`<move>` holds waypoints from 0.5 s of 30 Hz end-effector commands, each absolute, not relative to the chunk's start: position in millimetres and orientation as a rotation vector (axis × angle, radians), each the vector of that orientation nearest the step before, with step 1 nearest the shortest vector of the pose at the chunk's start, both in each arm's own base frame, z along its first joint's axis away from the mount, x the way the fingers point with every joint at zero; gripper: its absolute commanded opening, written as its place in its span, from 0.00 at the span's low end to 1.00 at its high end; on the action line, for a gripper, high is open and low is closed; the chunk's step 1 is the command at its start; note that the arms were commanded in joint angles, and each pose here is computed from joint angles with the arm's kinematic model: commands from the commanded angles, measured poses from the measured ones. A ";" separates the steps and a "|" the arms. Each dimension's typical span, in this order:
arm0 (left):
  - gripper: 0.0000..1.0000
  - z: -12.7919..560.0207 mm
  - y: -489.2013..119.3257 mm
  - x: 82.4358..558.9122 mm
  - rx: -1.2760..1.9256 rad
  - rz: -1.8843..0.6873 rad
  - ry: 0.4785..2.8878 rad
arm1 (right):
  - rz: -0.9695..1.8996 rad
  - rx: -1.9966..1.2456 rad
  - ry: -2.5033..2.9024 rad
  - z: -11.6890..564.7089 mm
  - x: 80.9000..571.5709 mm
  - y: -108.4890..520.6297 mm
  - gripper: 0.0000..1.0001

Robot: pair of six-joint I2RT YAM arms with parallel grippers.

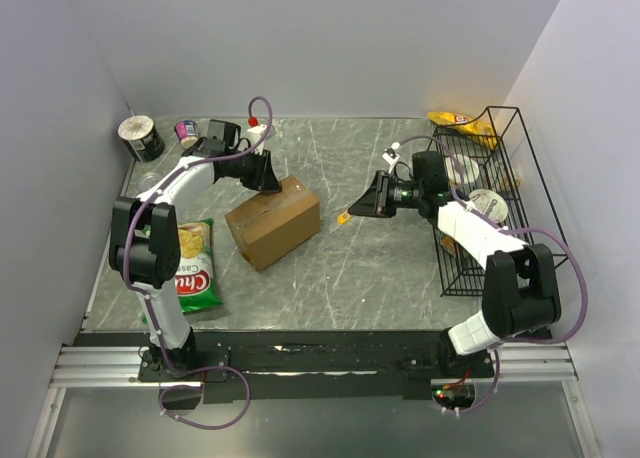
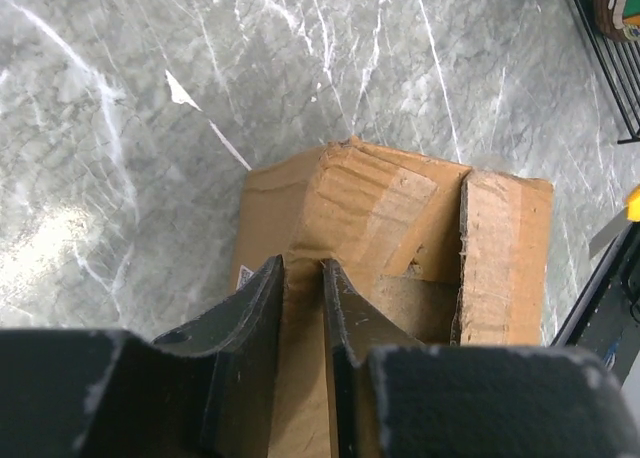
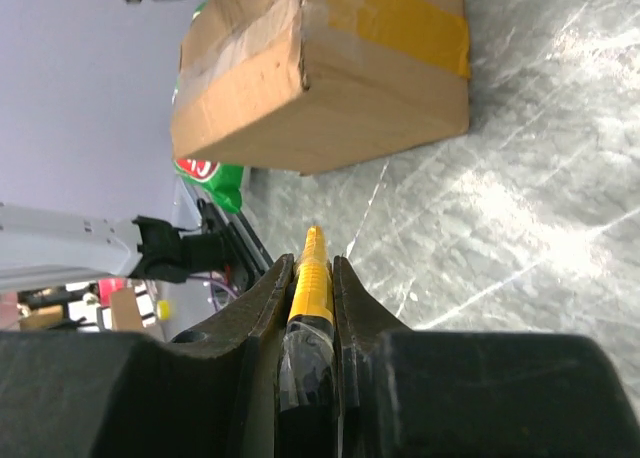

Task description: Unpack the express box

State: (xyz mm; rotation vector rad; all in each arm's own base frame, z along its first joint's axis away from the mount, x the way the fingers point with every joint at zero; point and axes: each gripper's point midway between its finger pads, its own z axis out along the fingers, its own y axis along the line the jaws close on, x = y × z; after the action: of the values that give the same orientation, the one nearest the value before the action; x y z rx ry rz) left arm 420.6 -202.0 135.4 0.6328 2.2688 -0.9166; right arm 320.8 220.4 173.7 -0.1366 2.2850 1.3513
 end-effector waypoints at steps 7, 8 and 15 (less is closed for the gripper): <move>0.49 179.1 -225.2 416.1 0.734 -1.029 2.138 | 1.147 -0.358 2.030 241.0 347.9 207.7 0.00; 0.55 187.8 -226.0 418.5 0.736 -1.026 2.121 | 1.094 -0.390 2.021 240.7 352.4 204.9 0.00; 0.80 272.0 -210.4 451.1 0.773 -0.824 1.947 | 0.948 -0.547 2.009 232.2 350.1 201.1 0.00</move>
State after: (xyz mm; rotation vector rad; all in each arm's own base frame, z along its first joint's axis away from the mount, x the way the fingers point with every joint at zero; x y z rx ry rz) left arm 439.5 -222.8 217.0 0.7537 2.0652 -0.9492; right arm 351.8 204.6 224.8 -0.4060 2.0550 1.0667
